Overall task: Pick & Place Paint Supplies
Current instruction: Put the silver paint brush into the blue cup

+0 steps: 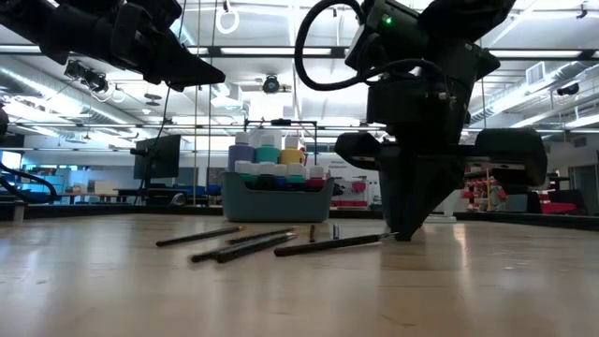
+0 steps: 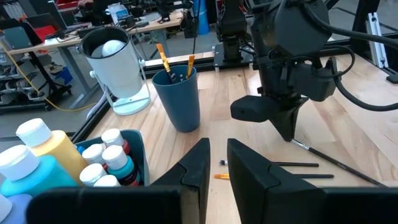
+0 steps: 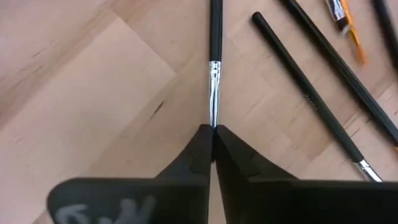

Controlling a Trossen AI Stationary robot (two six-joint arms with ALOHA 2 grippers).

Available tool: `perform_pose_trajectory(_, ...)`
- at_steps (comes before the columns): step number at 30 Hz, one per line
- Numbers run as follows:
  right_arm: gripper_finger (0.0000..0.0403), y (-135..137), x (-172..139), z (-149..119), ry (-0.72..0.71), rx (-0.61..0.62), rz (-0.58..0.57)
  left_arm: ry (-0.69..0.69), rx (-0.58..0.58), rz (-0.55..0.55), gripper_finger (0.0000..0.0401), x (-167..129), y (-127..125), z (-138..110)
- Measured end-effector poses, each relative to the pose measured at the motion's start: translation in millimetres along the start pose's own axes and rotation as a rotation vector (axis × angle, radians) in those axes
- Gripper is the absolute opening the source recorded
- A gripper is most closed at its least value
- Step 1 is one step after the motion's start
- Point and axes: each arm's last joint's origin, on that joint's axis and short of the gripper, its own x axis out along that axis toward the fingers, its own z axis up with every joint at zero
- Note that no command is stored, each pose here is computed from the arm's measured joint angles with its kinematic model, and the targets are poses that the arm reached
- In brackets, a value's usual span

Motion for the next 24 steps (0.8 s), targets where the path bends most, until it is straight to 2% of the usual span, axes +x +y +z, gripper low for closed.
perform_pose_trajectory(7,0.0004,3,-4,2,-0.006,0.060,-0.013,0.000,0.000,0.001,0.0064,0,0,0)
perform_pose_trajectory(11,0.0004,8,-13,11,-0.027,0.037,-0.042,-0.001,-0.005,0.001,0.0064,0,0,0)
perform_pose_trajectory(14,0.0003,10,-19,23,-0.022,-0.014,-0.110,-0.006,-0.049,0.001,0.0064,0,0,1)
perform_pose_trajectory(19,0.0003,11,-33,51,0.064,-0.298,-0.360,-0.016,-0.150,-0.013,0.0064,0,0,1)
perform_pose_trajectory(21,0.0003,8,-39,61,0.115,-0.406,-0.484,-0.021,-0.222,-0.060,0.0064,0,-1,2)
perform_pose_trajectory(24,0.0003,0,-49,75,0.141,-0.504,-0.670,-0.025,-0.342,-0.118,0.0073,0,-3,3)
